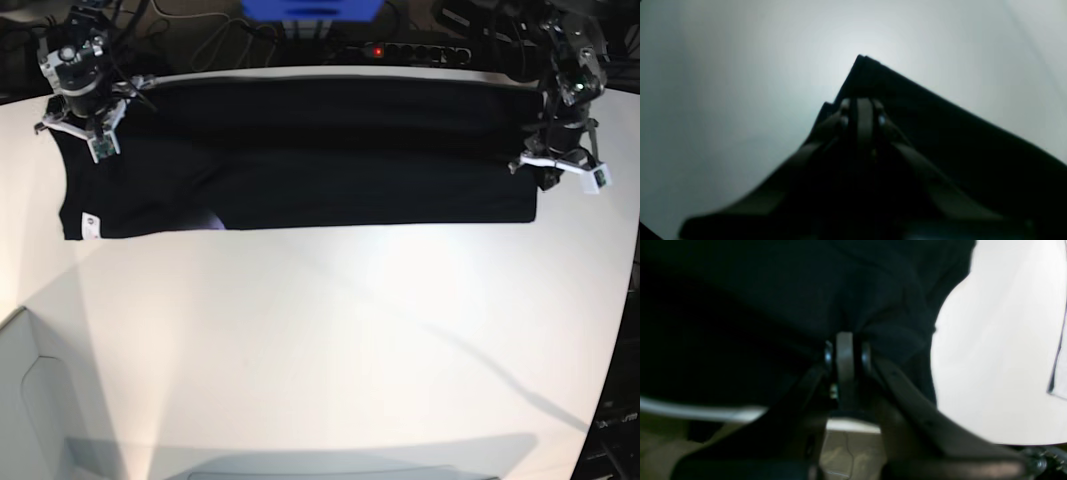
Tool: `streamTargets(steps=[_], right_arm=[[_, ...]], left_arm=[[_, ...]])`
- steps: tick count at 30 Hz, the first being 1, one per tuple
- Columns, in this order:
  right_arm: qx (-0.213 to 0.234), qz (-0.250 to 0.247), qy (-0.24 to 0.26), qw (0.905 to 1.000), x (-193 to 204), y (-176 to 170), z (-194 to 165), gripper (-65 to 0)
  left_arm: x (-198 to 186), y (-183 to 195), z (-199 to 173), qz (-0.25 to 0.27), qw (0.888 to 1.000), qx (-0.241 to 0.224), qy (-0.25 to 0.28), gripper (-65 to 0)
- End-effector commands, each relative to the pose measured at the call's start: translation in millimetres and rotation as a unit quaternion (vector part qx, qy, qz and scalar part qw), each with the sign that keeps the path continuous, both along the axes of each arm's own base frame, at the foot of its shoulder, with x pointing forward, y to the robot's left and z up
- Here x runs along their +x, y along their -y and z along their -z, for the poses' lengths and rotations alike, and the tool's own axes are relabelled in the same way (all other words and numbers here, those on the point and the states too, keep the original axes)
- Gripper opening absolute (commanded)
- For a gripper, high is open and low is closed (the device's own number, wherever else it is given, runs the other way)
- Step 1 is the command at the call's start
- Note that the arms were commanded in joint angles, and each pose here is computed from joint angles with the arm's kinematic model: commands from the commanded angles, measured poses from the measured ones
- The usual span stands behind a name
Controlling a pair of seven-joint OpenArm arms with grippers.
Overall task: Fold the T-shirt properly
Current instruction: 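Pull both held corners toward the robot to tighten the fold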
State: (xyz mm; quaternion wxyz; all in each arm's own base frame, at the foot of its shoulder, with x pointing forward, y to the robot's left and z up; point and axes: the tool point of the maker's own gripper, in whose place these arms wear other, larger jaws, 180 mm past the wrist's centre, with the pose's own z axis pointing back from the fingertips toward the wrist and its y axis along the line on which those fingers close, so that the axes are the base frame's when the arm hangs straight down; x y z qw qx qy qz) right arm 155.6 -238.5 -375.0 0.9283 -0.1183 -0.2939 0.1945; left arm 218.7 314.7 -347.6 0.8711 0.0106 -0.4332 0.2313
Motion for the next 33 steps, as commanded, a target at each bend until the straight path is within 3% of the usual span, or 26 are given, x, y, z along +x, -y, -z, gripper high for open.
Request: streamTargets(steps=[1, 11, 19, 27, 33], right_arm=[[0.001, -0.013, 0.013, 0.9998, 1.9, -2.9, -6.6, -65.0], [0.017, -0.032, 0.008, 0.9993, -23.0, -11.0, -1.7, -65.0], [0.022, -0.032, 0.017, 0.9991, -20.1, -12.7, -2.8, -65.0], [0.020, -0.031, 0.025, 0.9990, -13.2, -11.2, -4.9, -65.0], [0.020, -0.032, 0.024, 0.9990, -13.1, -11.0, -4.5, -65.0]], left_arm=[[6.2, -5.4, -13.9, 0.003, 1.000, 0.018, 0.021, -64.9], [5.0, -5.9, -20.3, 0.007, 0.999, 0.027, 0.024, -64.9], [-3.0, -28.7, -30.7, -0.023, 0.998, 0.041, 0.030, -64.9], [-14.6, -9.2, -4.1, -0.005, 1.000, 0.019, -0.005, -64.9], [-28.9, -12.2, 24.5, -0.019, 0.999, -0.001, -0.040, -64.9]])
